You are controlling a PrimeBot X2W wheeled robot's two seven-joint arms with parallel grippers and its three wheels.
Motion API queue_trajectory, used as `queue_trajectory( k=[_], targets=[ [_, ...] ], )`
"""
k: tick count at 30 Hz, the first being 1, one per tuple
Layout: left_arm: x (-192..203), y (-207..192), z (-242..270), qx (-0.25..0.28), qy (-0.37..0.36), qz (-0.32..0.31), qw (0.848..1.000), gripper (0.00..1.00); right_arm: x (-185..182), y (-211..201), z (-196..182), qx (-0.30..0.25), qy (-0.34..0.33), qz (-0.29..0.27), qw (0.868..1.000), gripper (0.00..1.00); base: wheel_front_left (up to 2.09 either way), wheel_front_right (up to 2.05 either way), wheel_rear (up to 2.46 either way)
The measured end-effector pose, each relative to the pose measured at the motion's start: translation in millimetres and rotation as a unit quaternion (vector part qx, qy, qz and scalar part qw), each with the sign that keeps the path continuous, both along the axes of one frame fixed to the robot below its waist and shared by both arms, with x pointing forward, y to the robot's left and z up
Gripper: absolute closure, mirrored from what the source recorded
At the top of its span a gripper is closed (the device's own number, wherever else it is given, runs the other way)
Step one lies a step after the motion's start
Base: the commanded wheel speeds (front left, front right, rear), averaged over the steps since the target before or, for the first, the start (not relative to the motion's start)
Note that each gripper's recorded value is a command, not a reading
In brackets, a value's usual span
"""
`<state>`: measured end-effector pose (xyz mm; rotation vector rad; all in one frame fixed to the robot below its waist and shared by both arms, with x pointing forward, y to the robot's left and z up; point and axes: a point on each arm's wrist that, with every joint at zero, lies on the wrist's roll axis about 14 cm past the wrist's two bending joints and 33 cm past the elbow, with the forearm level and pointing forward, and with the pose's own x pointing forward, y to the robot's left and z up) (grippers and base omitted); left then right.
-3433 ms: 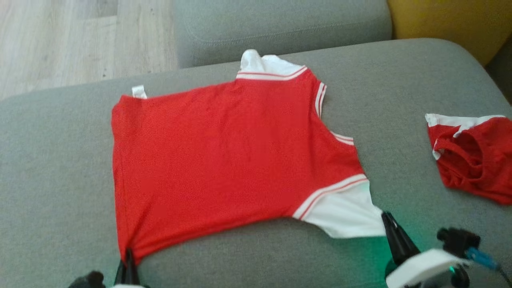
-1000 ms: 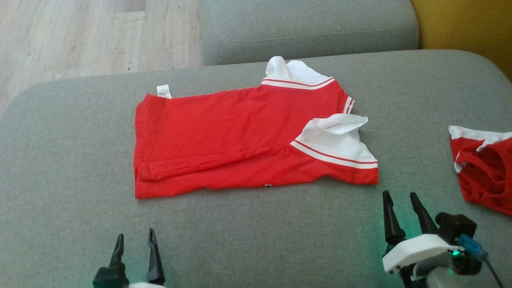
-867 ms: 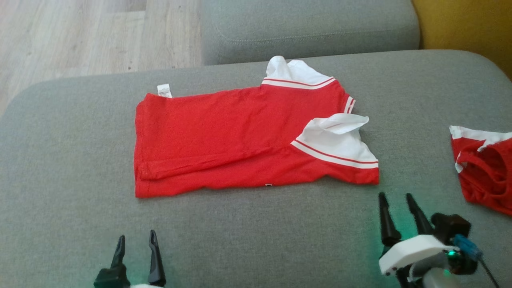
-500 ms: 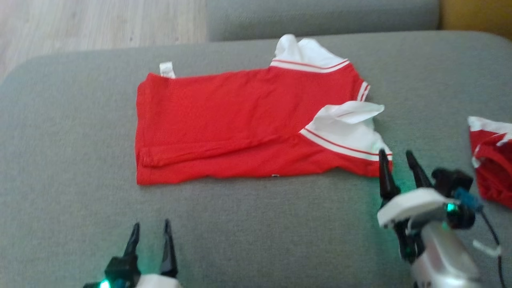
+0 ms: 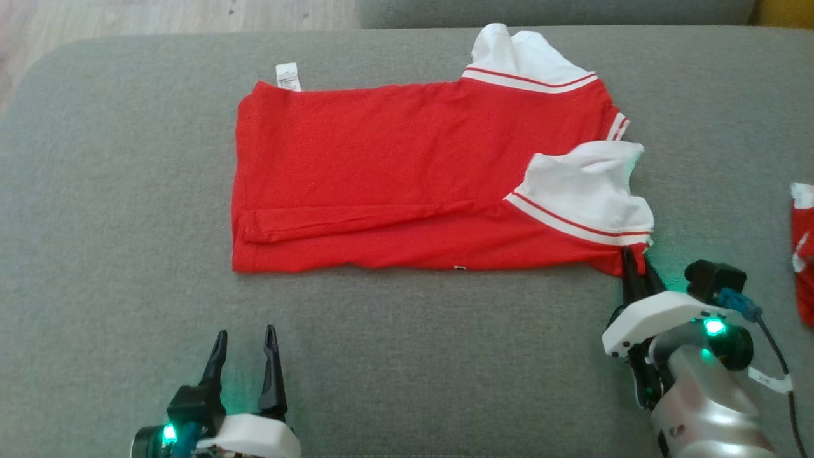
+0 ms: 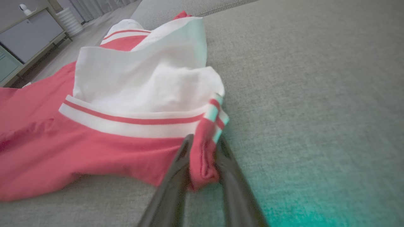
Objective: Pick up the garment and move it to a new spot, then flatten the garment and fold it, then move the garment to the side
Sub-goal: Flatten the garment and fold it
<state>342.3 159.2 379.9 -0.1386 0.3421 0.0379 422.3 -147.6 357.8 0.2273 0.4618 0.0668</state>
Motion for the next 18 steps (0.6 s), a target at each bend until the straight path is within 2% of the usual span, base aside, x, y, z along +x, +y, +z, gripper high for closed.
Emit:
queue_trajectory(
  k=[4,11,18],
  targets=[
    [3.9,-5.8,0.6,-0.016,-0.002,-0.007,1.0,0.0,-3.7,-6.5,3.5,0.005,-0.004,-0.015,1.0,1.0,0.0,0.0,0.0],
    [63.3,-17.4,32.5,-0.033,-0.059,-0.028,0.997,0.0,-5.6,-26.1,8.1,-0.014,-0.018,-0.032,0.999,1.0,0.0,0.0,0.0],
    [72.7,-19.7,-5.5,-0.027,0.006,-0.028,0.999,0.0,-3.9,-26.6,8.6,-0.012,-0.024,-0.029,0.999,1.0,0.0,0.0,0.0]
  ],
)
